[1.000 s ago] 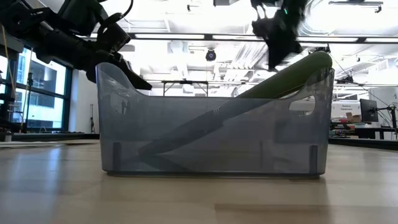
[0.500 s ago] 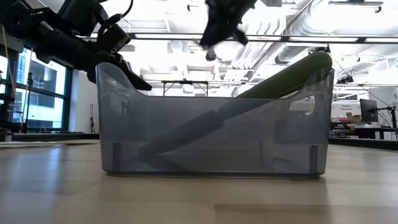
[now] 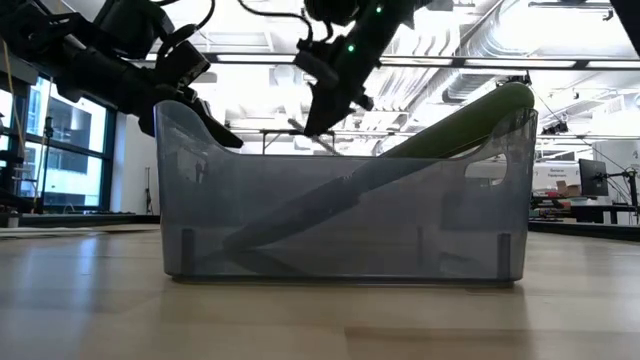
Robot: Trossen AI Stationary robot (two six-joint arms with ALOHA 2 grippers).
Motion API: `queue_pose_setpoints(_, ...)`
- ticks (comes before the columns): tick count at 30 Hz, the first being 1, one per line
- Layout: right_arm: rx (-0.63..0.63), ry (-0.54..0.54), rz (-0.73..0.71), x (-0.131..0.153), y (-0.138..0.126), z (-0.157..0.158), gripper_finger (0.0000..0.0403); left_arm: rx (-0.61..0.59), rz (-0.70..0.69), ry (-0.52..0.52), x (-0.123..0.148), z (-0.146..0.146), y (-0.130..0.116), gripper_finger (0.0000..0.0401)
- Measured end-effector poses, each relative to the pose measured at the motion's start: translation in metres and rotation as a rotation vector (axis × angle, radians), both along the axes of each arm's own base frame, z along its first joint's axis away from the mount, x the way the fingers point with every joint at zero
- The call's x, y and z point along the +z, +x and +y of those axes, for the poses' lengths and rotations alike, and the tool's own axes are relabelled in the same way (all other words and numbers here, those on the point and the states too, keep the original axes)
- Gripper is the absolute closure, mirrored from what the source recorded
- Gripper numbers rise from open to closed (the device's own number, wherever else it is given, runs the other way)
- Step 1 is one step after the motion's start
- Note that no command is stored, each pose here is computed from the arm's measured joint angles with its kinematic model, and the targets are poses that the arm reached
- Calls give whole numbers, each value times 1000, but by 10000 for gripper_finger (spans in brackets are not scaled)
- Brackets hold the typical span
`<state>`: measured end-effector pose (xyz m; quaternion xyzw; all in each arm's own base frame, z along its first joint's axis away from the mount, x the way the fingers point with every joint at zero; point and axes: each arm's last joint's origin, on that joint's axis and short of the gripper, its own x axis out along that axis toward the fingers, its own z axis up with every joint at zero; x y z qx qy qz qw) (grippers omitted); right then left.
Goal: Sort silverware by color (type)
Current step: Put the white-blue table knife into the white bin, then put the light green table knife into the black bin
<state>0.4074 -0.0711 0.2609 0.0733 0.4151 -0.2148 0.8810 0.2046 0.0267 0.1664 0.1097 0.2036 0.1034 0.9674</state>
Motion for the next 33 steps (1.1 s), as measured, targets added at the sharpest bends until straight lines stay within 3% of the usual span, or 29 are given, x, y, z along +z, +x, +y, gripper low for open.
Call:
queue_pose_setpoints(17, 89, 9, 108, -38, 13, 2, 390, 0, 9, -6, -1, 0, 0, 401)
queue_pose_setpoints(21, 108, 17, 148, -43, 12, 3, 371, -6, 24, -9, -2, -1, -1, 401)
queue_pose_setpoints(28, 141, -14, 139, -28, 7, 4, 295, -30, 32, -11, -3, -6, -1, 401)
queue_pose_setpoints(33, 254, -84, 157, -8, -8, 18, 311, -39, 58, -13, -5, -8, -1, 401)
